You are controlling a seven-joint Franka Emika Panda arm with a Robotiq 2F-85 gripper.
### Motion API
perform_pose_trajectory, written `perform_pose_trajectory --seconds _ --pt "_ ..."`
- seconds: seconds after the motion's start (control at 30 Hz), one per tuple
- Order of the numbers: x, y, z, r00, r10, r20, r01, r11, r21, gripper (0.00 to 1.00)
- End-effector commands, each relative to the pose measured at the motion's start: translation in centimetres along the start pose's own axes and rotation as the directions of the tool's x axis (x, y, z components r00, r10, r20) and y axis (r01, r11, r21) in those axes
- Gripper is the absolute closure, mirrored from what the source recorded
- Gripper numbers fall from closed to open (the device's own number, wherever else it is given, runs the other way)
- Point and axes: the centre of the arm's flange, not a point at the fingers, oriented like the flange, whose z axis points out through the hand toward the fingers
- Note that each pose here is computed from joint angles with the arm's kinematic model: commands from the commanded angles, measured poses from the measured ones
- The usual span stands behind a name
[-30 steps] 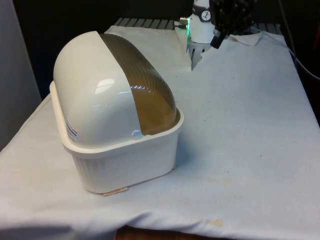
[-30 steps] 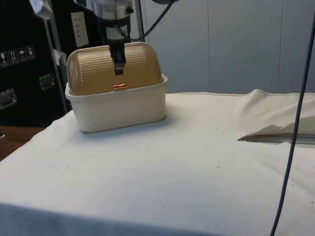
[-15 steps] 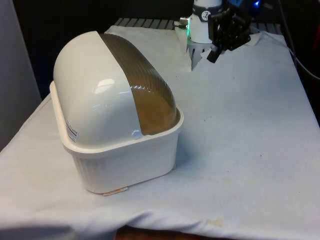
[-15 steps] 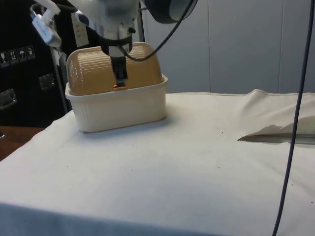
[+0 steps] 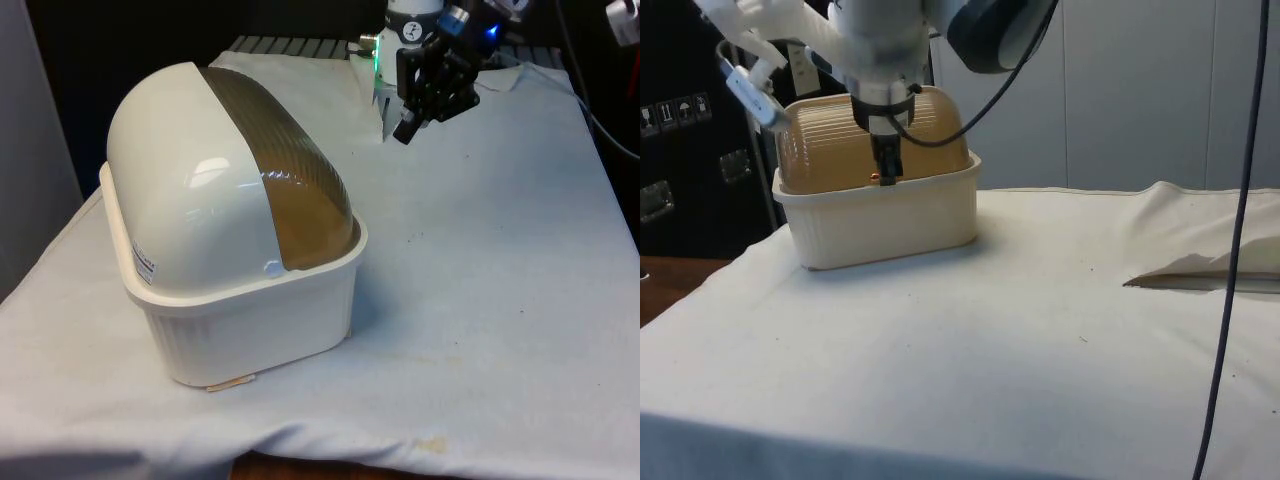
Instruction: Open the lid, then close it.
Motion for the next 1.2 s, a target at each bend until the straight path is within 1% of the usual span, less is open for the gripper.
perform_pose_trajectory --seconds 0.0,0.07,0.1,0.13,0.27,0.3,0.37,0.4,0.43,0.6,0.63,0.67,0.7,0.73,0.83,0.93,0.97,1.03,1.17 --pt "0.0 0.2 0.3 0.9998 0.004 -0.017 -0.005 0.9999 -0.012 1.00" --pt "-0.2 0.0 0.8 0.9998 0.008 -0.019 -0.008 0.9997 -0.025 1.00" --pt "-0.2 -0.1 0.8 1.0000 0.006 -0.005 -0.006 0.9998 -0.018 1.00" --pt "-0.2 -0.1 1.0 0.9997 0.009 -0.021 -0.009 0.9995 -0.029 1.00" --pt "-0.3 -0.3 1.7 0.9996 0.013 -0.024 -0.014 0.9988 -0.046 1.00" --pt "-0.4 -0.4 1.9 0.9996 0.015 -0.026 -0.016 0.9983 -0.056 1.00" --pt "-0.4 -0.5 2.1 0.9995 0.016 -0.026 -0.018 0.9980 -0.061 1.00" --pt "-0.5 -0.6 2.3 0.9998 0.018 -0.009 -0.019 0.9980 -0.061 1.00" --pt "-0.5 -0.5 2.4 0.9995 0.018 -0.027 -0.020 0.9973 -0.071 1.00" --pt "-0.6 -1.0 3.2 0.9993 0.022 -0.030 -0.025 0.9951 -0.095 1.00" --pt "-0.7 -1.2 3.5 0.9992 0.025 -0.031 -0.028 0.9940 -0.105 1.00" --pt "-0.7 -1.2 3.6 0.9991 0.026 -0.032 -0.030 0.9936 -0.109 1.00" --pt "-0.8 -1.4 3.6 0.9995 0.025 -0.020 -0.027 0.9947 -0.099 1.00" --pt "-0.7 -1.3 3.7 0.9991 0.026 -0.033 -0.030 0.9931 -0.113 1.00" --pt "-0.7 -1.5 3.9 0.9991 0.027 -0.032 -0.031 0.9921 -0.122 1.00" --pt "-0.8 -1.5 3.9 0.9991 0.029 -0.030 -0.032 0.9923 -0.120 1.00" --pt "-0.8 -1.6 4.0 0.9992 0.029 -0.026 -0.032 0.9928 -0.116 1.00" --pt "-0.8 -1.6 3.9 0.9991 0.029 -0.030 -0.032 0.9924 -0.118 1.00" --pt "-0.8 -1.6 4.1 0.9993 0.027 -0.026 -0.030 0.9918 -0.124 1.00"
